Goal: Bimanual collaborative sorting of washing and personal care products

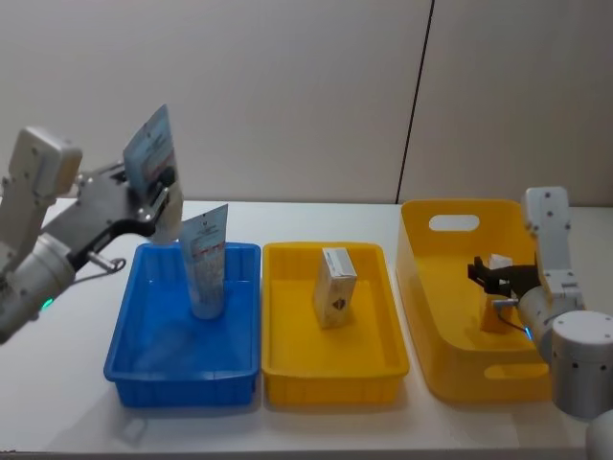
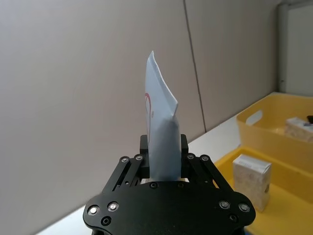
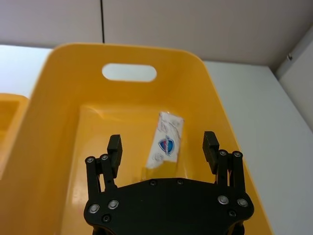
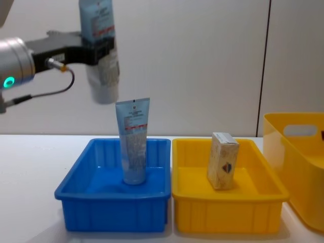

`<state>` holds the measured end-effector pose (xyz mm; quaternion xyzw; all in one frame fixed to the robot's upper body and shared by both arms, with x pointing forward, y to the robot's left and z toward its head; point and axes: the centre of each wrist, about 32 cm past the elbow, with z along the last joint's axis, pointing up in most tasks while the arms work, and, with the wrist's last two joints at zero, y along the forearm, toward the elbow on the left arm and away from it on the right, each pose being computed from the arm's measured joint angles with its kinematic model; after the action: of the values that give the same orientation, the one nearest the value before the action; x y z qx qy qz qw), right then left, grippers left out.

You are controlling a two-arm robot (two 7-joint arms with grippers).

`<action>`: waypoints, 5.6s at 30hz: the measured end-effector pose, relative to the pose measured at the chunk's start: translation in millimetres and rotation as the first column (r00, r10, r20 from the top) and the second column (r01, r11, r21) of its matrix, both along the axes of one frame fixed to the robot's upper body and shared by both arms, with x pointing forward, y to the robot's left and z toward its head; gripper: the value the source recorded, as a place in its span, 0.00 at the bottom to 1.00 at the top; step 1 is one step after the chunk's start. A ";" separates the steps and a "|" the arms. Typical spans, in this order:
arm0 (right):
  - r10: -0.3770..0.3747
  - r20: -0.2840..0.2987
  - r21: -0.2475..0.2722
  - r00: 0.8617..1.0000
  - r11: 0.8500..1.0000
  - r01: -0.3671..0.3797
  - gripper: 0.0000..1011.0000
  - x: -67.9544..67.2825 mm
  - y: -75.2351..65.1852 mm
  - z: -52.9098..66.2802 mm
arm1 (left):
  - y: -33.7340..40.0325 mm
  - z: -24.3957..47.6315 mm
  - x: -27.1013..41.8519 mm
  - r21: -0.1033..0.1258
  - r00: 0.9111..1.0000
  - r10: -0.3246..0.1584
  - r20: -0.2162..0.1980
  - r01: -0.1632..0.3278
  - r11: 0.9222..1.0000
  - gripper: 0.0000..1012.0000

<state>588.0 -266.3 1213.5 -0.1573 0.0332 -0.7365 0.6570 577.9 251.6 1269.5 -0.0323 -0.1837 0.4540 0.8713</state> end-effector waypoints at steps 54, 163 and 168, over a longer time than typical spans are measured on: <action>0.728 0.230 -0.198 0.646 0.685 -0.701 0.99 2.3 18.9 60.6 | -51.7 53.6 136.2 0.078 0.933 -0.355 0.060 0.351 0.933 0.27; 0.771 0.201 -0.245 0.604 0.637 -0.731 0.99 3.8 62.5 59.9 | -96.5 69.3 65.5 0.144 0.934 -0.358 -0.020 0.357 0.923 0.27; 0.767 0.203 -0.237 0.609 0.642 -0.729 0.99 5.0 64.6 60.4 | -97.5 69.6 64.2 0.142 0.933 -0.359 -0.016 0.357 0.923 0.27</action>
<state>593.0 -201.7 1273.9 -0.0914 -0.1787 -0.4088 0.8903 642.1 154.1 1339.1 -0.0054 -0.2110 0.2727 0.9386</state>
